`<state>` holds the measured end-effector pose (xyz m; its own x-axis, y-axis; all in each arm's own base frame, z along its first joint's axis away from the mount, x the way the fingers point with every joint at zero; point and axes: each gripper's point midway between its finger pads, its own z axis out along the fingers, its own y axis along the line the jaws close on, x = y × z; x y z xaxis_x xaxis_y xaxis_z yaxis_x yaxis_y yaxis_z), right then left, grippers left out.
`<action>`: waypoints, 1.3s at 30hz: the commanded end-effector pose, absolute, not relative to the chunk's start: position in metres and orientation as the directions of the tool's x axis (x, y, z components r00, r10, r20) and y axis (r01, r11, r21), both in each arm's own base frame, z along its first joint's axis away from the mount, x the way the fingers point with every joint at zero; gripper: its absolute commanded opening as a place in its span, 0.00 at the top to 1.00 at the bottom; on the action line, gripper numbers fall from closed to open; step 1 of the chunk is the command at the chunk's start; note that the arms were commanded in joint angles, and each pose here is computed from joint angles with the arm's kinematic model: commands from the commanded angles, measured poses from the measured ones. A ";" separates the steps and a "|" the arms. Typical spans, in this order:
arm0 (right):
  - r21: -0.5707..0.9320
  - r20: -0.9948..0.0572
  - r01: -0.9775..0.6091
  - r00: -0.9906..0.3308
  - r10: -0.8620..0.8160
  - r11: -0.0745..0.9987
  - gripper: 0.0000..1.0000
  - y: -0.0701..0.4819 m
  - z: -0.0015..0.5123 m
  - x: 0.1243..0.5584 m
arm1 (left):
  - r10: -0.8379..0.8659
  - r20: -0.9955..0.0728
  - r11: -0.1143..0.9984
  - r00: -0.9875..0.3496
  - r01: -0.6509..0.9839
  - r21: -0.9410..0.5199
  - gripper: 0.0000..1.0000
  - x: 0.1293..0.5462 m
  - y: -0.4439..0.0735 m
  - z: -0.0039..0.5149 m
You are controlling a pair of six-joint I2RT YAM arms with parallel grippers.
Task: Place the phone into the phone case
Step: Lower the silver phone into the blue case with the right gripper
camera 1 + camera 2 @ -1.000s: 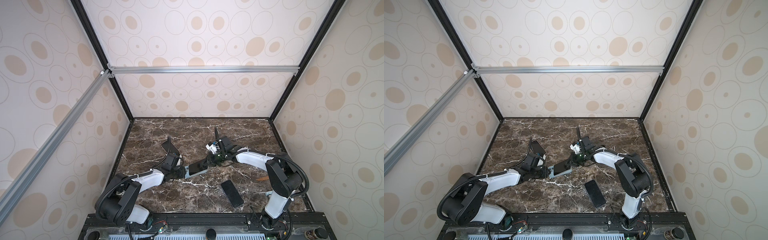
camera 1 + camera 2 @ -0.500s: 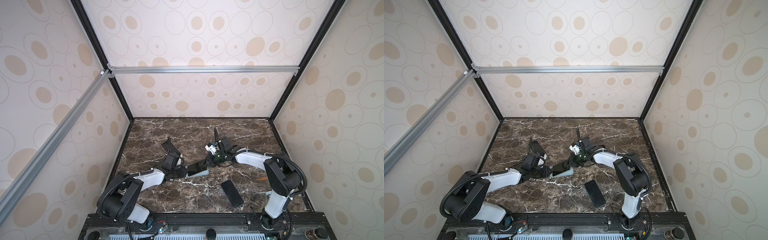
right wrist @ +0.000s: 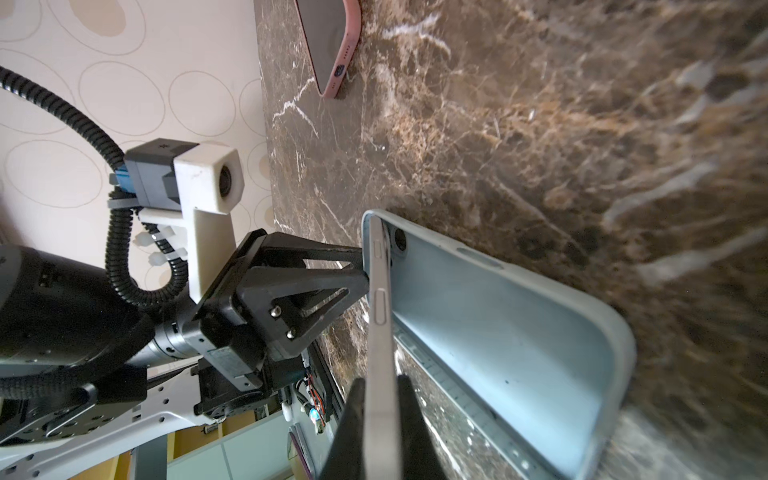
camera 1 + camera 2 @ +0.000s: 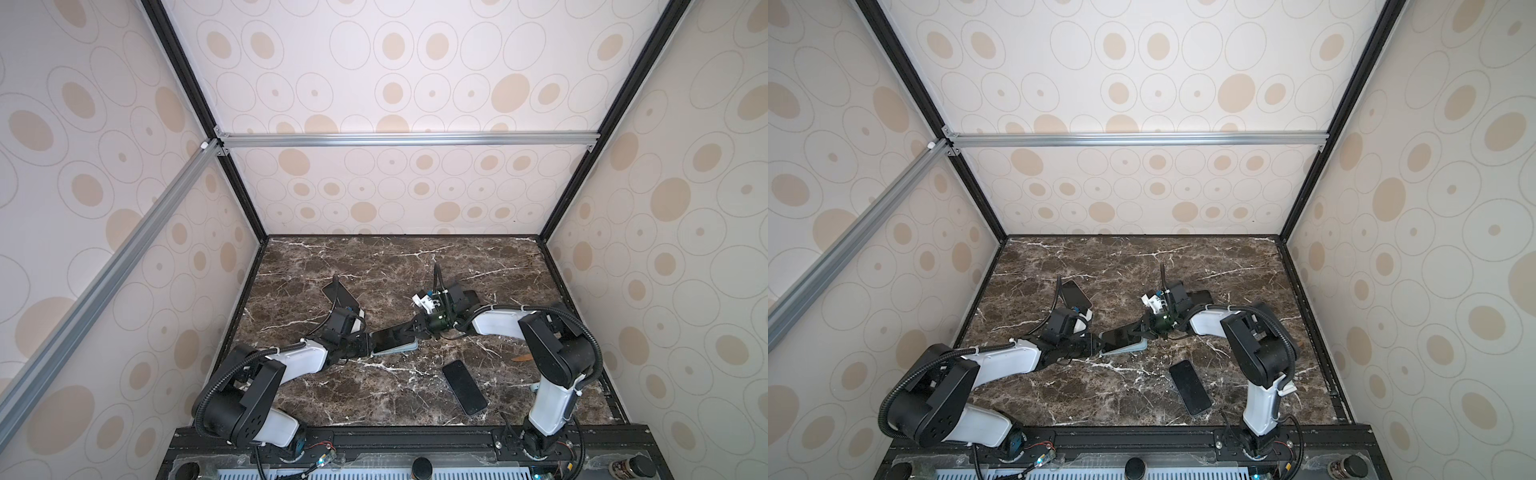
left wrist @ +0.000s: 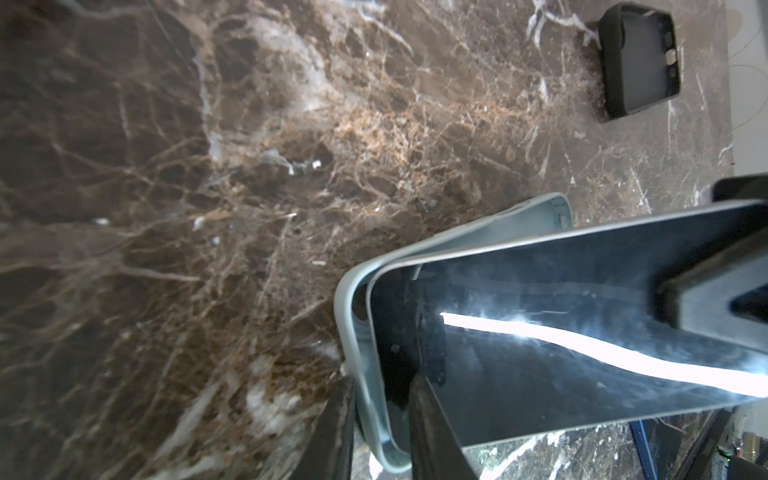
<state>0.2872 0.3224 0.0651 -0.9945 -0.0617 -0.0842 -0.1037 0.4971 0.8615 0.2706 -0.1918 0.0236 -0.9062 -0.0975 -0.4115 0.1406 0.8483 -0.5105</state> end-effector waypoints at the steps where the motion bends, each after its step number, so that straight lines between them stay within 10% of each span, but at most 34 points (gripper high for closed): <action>1: 0.823 0.007 -0.011 -1.000 -0.029 0.568 1.00 0.316 0.021 0.274 | -0.093 -0.364 0.851 -0.927 0.116 -0.513 0.76 0.259 -0.189 0.011; 15: 0.786 0.049 0.015 -0.998 -0.038 0.618 0.99 0.307 -0.008 0.266 | -0.074 -0.326 0.900 -0.943 0.078 -0.429 0.75 0.248 -0.172 -0.015; 39: 0.678 -0.066 -0.127 -0.991 -0.113 0.724 0.59 0.300 0.041 0.288 | -0.044 -0.311 0.944 -0.949 0.062 -0.323 0.76 0.240 -0.151 -0.025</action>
